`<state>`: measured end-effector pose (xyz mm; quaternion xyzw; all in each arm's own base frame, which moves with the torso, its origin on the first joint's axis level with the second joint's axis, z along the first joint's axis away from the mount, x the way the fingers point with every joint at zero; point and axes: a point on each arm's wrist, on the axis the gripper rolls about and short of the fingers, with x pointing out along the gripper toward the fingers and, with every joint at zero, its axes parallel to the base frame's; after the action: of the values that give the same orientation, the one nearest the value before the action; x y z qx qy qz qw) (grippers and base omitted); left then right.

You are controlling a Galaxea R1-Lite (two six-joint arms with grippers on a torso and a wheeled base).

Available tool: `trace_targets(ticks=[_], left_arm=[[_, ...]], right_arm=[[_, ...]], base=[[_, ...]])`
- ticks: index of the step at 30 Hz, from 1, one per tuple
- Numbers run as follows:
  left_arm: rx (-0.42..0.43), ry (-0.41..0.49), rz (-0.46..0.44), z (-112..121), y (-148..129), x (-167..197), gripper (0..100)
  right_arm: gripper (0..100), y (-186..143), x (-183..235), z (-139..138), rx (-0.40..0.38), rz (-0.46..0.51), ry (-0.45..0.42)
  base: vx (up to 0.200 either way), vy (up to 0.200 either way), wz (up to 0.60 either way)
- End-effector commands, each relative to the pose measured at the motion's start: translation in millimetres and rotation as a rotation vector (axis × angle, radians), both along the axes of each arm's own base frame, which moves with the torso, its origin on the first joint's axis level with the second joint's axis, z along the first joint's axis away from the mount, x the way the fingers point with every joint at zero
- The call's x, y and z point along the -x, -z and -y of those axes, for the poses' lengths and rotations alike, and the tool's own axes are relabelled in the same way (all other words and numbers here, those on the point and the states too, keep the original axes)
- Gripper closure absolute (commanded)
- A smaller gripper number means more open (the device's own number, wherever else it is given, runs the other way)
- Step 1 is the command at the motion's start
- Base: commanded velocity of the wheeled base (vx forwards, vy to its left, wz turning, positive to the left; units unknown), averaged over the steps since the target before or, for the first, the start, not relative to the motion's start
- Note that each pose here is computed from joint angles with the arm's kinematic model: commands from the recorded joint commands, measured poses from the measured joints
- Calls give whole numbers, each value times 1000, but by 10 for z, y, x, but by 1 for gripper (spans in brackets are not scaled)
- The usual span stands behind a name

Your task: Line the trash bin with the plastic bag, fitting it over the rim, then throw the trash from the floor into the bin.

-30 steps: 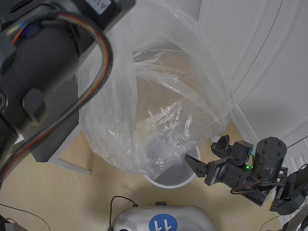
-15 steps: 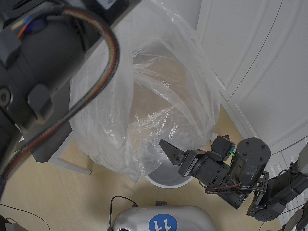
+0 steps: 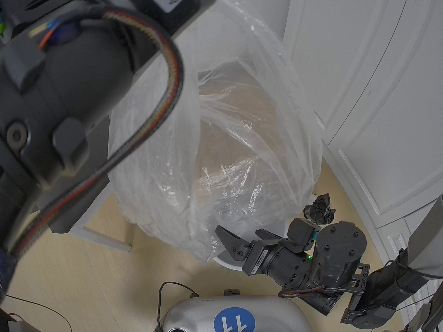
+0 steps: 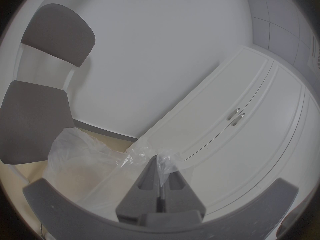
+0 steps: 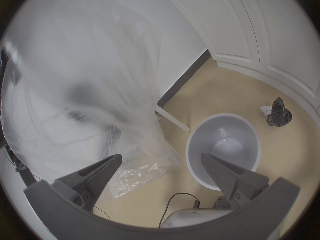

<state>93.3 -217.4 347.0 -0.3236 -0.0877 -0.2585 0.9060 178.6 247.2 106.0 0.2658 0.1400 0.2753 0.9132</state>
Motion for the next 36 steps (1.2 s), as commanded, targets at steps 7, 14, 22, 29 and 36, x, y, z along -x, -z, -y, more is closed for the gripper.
trace_targets(ticks=[7, 14, 22, 29, 36], left_arm=[[8, -11, -2, -11, -19, 2, 100], [18, -19, -3, -21, -43, 4, 100], [23, -19, -2, -32, -54, 8, 100], [23, -19, -2, -32, -54, 8, 100], [23, -19, -2, -32, -54, 8, 100]], right_arm=[[0, -111, -102, -49, -69, 56, 86], [0, -106, -161, -57, -65, 63, 122], [0, -88, -230, -60, -62, 67, 156], [0, -40, -250, -71, -51, 60, 159], [0, 31, -231, -72, -27, 46, 149]], base=[[0, 0, 0], [0, 0, 0], [0, 0, 0], [0, 0, 0], [0, 0, 0]])
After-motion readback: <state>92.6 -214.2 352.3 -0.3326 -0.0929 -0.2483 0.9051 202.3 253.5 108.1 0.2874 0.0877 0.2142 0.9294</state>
